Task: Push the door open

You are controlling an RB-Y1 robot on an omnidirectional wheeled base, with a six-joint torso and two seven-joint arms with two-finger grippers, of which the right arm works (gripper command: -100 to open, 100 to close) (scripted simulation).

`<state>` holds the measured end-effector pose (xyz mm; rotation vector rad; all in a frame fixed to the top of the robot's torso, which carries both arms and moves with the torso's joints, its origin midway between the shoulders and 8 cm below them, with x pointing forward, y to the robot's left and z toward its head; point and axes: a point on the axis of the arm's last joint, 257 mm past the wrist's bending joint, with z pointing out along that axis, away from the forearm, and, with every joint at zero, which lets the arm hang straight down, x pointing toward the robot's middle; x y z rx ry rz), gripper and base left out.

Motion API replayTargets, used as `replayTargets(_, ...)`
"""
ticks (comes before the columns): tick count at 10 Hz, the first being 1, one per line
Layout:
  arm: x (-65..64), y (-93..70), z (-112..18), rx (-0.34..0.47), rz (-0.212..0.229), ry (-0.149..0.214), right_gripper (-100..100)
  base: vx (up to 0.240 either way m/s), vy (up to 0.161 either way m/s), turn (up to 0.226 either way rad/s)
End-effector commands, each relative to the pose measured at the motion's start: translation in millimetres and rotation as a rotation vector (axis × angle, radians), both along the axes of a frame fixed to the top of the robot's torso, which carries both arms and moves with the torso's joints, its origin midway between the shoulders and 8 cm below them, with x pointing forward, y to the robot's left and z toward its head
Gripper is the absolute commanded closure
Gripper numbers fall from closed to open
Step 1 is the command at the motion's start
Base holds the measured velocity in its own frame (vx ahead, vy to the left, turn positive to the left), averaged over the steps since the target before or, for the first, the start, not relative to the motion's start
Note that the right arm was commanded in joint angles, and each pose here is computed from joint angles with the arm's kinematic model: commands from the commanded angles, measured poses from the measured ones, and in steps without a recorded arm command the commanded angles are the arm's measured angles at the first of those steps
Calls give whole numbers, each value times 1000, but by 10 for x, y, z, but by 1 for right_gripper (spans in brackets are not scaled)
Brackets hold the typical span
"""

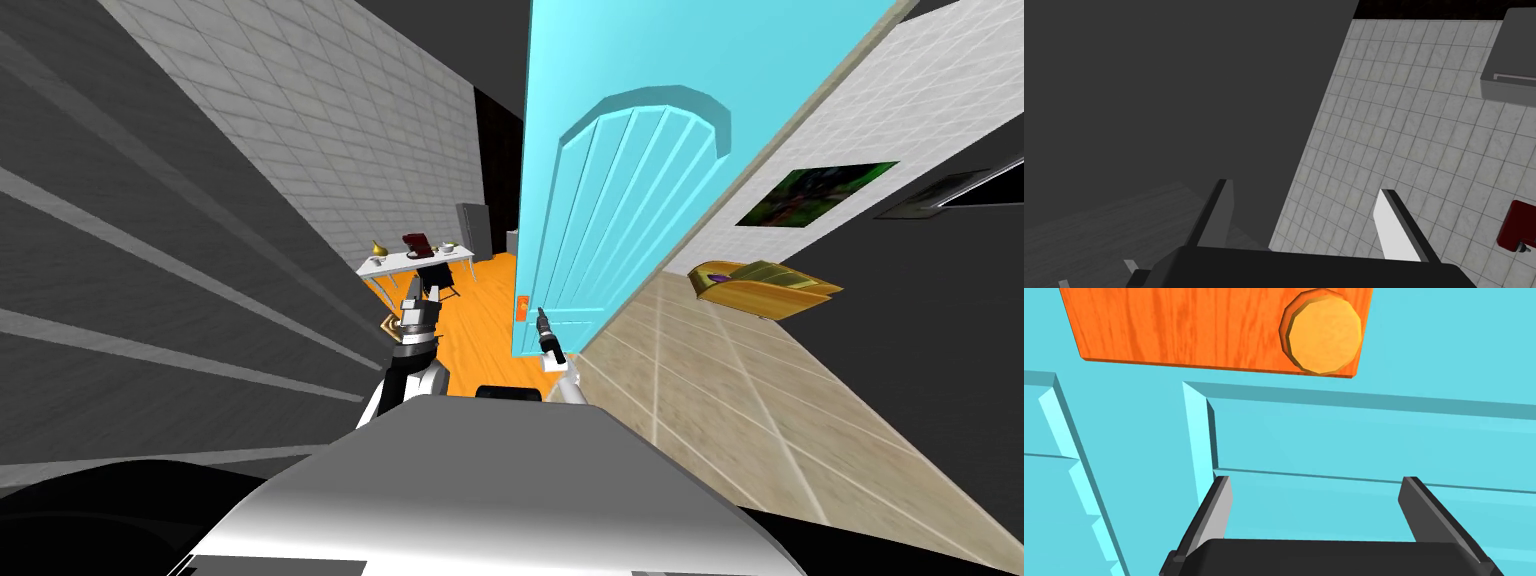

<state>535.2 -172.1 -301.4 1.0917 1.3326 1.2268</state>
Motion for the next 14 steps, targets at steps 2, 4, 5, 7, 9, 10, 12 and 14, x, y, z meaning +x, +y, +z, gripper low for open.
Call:
replayTargets(2, -28, 204, 13, 34, 13, 2, -100, -246, -7, -8)
replayTargets(4, -49, 386, 39, 70, 20, 3, -100, -205, 43, -11)
replayTargets(5, -48, 329, 32, 58, 17, 3, -100, -74, 39, -7)
replayTargets(7, -33, 168, 8, 16, 13, 0, -100, 124, -23, 25)
replayTargets(9, -18, 100, 5, 0, 8, -4, -100, 253, -3, 19)
replayTargets(10, -12, 102, 8, 1, 6, -6, -100, 231, 42, 18)
replayTargets(12, -3, 159, 19, 15, 4, -8, -100, 205, 65, 11)
replayTargets(14, 2, 309, 45, 51, 3, -11, -100, 175, 87, 12)
